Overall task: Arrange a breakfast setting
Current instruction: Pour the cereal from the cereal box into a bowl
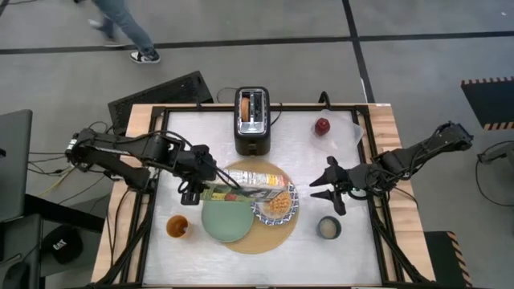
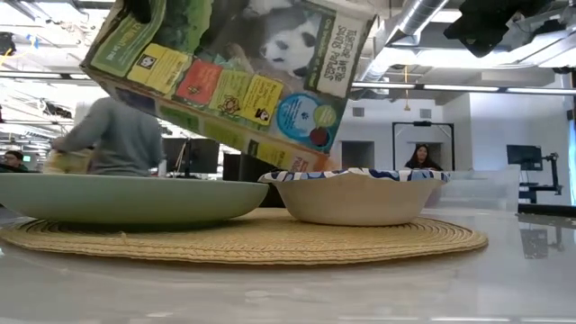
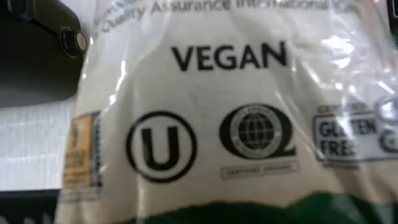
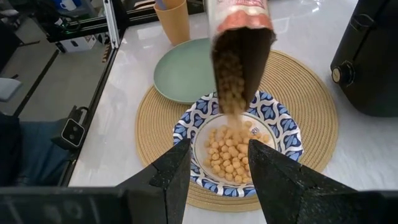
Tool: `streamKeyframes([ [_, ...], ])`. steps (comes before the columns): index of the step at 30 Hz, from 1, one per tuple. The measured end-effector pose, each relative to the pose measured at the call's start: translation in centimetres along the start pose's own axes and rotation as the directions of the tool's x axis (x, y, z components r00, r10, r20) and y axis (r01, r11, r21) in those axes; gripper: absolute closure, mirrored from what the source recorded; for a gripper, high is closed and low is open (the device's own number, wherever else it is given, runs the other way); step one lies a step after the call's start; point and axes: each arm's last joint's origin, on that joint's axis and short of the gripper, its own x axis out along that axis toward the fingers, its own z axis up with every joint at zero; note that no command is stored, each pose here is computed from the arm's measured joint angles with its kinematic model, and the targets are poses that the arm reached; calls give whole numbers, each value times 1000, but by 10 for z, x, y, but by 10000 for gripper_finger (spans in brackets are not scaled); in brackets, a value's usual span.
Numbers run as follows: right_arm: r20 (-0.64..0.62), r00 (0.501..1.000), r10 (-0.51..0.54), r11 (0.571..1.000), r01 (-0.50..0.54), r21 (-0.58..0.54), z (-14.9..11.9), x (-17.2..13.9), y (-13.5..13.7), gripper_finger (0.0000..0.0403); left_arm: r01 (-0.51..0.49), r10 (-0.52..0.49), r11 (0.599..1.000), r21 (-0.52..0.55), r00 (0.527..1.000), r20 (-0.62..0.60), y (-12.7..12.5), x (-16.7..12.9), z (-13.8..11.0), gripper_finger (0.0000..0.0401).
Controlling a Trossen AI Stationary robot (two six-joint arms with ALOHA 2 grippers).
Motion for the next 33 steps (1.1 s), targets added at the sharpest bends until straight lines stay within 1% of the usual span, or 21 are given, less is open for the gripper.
streamKeyframes([
  [14, 0, 1000, 0, 1000, 0, 2, 0, 0, 0, 217, -17, 17, 1000, 10, 1000, -3, 1, 0, 0, 246],
  [21, 0, 1000, 0, 1000, 0, 1, 0, 0, 0, 217, 12, -11, 1000, 14, 1000, -20, 2, 0, -2, 246],
  [23, 0, 1000, 0, 1000, 0, 0, 0, 0, 0, 217, -5, 5, 1000, 2, 1000, -22, 2, 0, -2, 246],
  [28, 0, 1000, 0, 1000, 0, -1, 0, 0, 0, 217, -4, 5, 1000, 21, 1000, -27, 3, 0, -2, 246],
  [33, 0, 1000, 0, 1000, 0, 0, 0, 0, 0, 217, -6, 7, 1000, 9, 1000, -28, 6, -1, -3, 246],
])
